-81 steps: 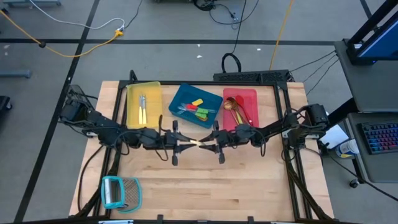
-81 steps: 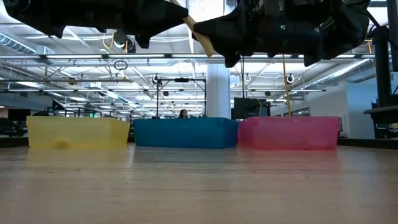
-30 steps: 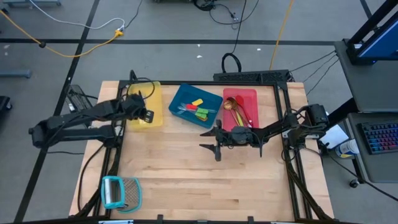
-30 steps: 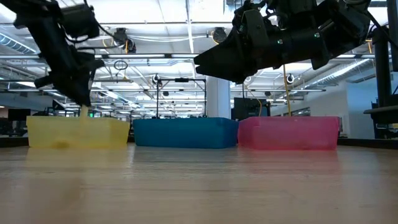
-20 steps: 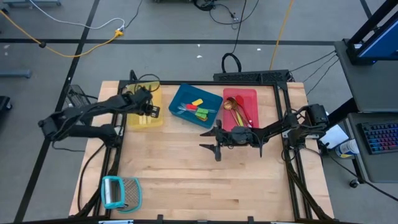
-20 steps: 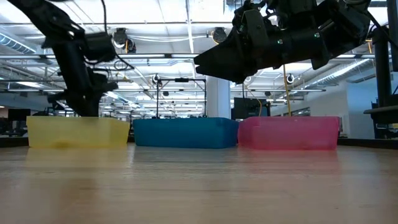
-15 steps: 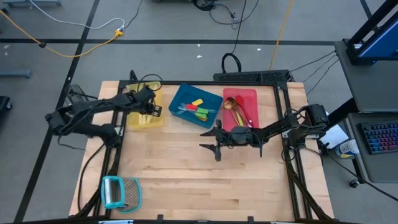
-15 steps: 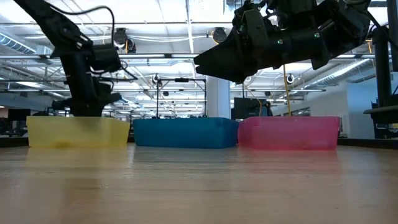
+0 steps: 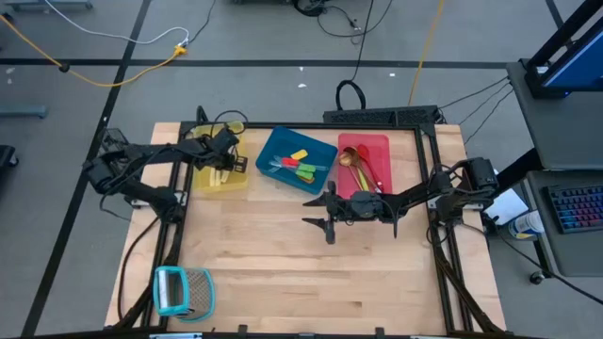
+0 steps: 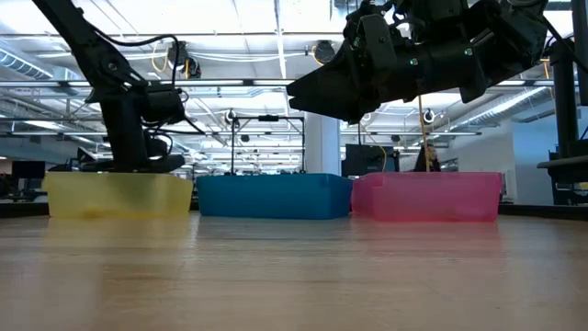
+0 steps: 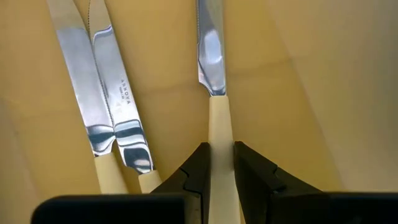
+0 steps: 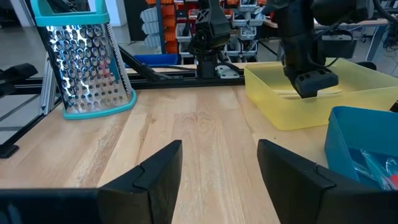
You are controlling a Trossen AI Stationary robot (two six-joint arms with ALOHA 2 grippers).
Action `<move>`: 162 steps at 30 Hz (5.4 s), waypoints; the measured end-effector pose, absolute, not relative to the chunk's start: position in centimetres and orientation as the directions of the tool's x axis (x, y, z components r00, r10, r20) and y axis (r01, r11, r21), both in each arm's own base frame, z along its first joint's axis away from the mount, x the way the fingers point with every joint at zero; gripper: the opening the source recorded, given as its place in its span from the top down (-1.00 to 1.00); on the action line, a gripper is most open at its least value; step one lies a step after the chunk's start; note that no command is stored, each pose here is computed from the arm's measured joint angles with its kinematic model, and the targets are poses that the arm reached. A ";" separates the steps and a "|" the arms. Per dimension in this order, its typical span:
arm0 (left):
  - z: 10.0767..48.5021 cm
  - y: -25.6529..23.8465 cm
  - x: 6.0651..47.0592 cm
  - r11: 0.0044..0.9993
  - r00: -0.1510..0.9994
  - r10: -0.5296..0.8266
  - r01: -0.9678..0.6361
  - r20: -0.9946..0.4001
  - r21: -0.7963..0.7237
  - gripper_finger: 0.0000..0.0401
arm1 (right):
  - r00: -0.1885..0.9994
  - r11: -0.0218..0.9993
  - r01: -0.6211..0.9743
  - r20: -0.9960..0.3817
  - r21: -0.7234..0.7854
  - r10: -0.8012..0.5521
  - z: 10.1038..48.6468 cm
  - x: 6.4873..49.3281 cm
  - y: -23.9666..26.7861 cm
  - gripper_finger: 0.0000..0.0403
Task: Pick & Place Kitchen Items
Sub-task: Put the light yellow knife into the yellow bin, then return to Home Position
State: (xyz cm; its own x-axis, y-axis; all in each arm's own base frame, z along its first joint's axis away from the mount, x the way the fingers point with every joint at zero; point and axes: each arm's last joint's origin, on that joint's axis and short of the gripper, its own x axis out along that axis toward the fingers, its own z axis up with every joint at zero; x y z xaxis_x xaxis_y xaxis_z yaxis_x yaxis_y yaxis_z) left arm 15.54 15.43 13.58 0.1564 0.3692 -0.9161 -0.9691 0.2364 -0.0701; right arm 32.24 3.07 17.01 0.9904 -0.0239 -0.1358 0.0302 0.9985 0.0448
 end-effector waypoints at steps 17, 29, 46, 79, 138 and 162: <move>13.7 15.3 15.9 0.279 0.176 0.386 -0.958 -0.905 -0.068 0.49 | 0.990 0.998 0.032 -0.140 0.056 -0.024 17.0 32.2 3.1 0.00; 13.8 14.6 16.5 0.352 0.182 0.403 -0.936 -0.897 -0.032 0.33 | 0.990 0.997 0.022 -0.142 0.073 -0.011 17.0 32.2 3.5 0.00; 21.1 9.8 16.6 0.606 0.548 0.473 -0.771 -0.690 -0.197 0.33 | 0.990 0.997 0.022 -0.142 0.071 -0.012 17.0 32.2 3.5 0.02; 28.1 -0.8 14.7 0.979 0.966 0.121 -0.154 -0.229 -0.132 0.66 | 0.990 0.997 0.023 -0.141 0.073 -0.013 17.0 32.2 3.5 0.03; 18.3 -0.6 9.2 0.994 0.994 0.112 -0.112 0.020 0.017 0.90 | 0.997 0.990 0.075 0.034 -0.119 -0.071 18.6 14.4 0.9 1.00; 17.4 -0.6 9.4 0.993 0.993 0.119 -0.119 -0.001 0.018 0.98 | 0.991 0.992 0.113 -0.064 -0.053 -0.116 18.0 10.5 0.0 1.00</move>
State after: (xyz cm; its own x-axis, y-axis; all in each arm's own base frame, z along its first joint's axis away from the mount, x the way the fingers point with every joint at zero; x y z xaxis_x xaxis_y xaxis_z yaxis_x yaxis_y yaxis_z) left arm 9.44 -0.59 17.40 0.9929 0.1191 -0.0014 -0.1191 0.9927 0.0185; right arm 10.51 0.00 18.03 0.9911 -0.1165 -0.0641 0.1132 0.9922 -0.0531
